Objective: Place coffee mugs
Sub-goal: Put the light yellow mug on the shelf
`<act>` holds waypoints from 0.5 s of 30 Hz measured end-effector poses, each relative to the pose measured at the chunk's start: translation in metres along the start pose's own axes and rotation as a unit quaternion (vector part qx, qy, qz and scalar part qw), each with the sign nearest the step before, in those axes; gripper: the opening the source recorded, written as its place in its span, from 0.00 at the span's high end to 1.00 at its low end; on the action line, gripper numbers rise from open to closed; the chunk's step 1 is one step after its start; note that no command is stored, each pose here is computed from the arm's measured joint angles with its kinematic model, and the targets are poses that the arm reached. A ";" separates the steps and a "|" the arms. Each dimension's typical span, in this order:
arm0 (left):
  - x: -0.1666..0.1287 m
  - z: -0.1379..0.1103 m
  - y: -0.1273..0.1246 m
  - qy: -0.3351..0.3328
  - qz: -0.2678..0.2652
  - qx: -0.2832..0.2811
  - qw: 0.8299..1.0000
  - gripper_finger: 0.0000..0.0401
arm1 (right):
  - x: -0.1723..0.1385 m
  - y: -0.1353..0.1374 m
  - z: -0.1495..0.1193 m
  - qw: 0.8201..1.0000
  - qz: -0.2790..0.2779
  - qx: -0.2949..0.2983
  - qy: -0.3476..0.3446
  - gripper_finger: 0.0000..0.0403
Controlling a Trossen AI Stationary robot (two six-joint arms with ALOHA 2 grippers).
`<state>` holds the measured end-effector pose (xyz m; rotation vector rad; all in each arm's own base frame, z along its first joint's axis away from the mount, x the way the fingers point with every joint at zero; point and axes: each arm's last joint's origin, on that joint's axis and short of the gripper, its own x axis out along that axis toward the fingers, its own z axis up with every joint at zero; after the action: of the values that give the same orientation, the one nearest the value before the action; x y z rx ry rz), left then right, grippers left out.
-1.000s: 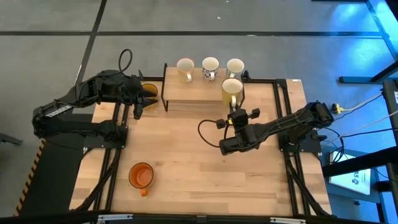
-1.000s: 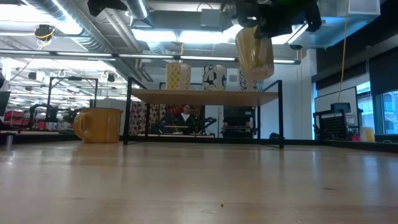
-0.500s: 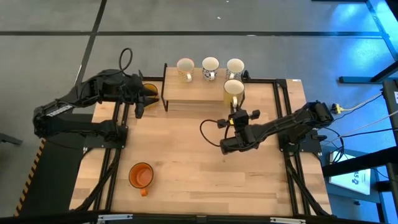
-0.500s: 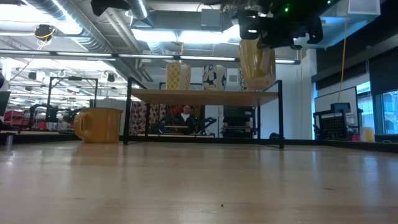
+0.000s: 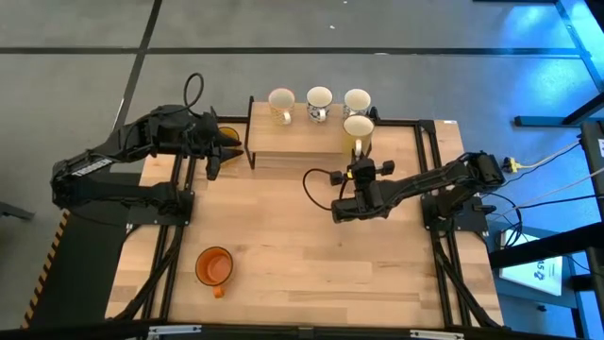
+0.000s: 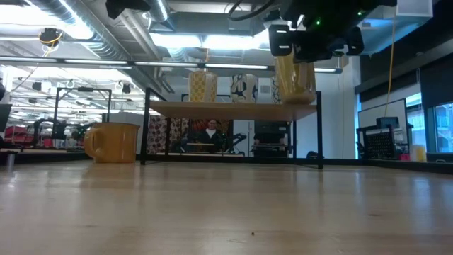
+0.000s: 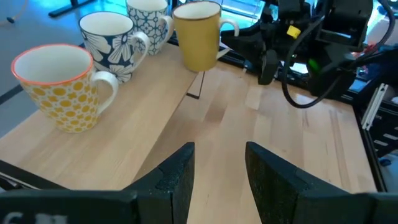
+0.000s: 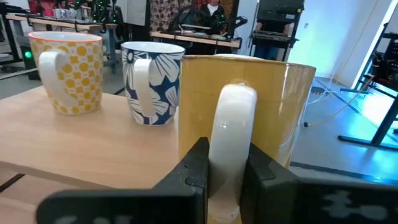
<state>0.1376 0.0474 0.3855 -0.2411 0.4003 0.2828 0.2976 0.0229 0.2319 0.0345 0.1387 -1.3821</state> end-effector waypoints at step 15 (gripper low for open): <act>0.000 0.000 0.000 0.001 0.000 0.001 1.000 0.66 | 0.012 0.002 -0.001 1.000 -0.014 0.000 0.024 0.93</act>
<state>0.1378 0.0475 0.3854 -0.2390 0.4018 0.2827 0.3016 0.0120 0.2291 0.0665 0.1799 -1.4102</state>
